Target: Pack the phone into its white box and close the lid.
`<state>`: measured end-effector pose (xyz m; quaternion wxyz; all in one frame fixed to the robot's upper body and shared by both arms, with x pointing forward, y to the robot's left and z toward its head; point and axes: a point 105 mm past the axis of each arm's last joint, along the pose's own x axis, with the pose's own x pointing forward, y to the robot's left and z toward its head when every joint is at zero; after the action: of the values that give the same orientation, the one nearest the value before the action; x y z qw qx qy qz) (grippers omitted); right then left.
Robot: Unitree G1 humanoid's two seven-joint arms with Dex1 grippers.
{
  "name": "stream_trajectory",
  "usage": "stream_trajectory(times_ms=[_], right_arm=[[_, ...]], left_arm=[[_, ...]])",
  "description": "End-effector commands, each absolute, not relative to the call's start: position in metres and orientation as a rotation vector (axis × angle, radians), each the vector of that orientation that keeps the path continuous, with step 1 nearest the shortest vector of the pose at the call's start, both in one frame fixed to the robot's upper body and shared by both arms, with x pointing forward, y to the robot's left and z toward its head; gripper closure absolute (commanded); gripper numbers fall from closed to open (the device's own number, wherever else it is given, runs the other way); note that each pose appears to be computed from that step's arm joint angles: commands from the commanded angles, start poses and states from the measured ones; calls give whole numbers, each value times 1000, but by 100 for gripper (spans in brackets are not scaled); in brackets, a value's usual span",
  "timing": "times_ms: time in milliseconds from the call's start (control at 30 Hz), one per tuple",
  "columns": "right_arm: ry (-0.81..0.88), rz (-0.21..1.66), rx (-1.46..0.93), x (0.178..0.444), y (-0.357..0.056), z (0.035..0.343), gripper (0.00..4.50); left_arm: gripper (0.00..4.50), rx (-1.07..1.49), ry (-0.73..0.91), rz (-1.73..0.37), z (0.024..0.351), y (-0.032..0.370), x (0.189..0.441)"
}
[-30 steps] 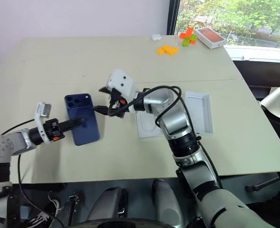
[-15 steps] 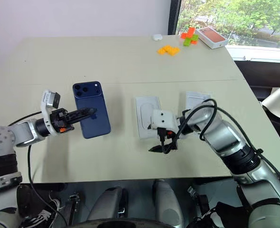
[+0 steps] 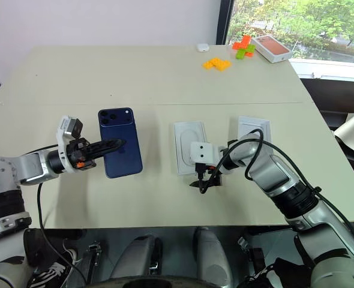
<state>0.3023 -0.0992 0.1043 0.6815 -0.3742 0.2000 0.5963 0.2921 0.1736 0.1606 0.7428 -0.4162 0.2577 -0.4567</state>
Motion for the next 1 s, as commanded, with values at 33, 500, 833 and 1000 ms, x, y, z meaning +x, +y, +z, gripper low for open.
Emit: stream_trajectory(times_ms=[33,500,833,1000], right_arm=[[442,1339,-887,303,-100,106,95],[343,1342,-892,295,-57,98,382],[371,1243,-795,309,-35,103,382],[362,1267,-807,307,-39,104,258]], left_arm=[[450,-889,479,-1050,180,174,290],[450,-871,468,-1081,185,168,288],[450,-886,467,-1073,186,169,292],[450,-888,461,-1061,185,171,294]])
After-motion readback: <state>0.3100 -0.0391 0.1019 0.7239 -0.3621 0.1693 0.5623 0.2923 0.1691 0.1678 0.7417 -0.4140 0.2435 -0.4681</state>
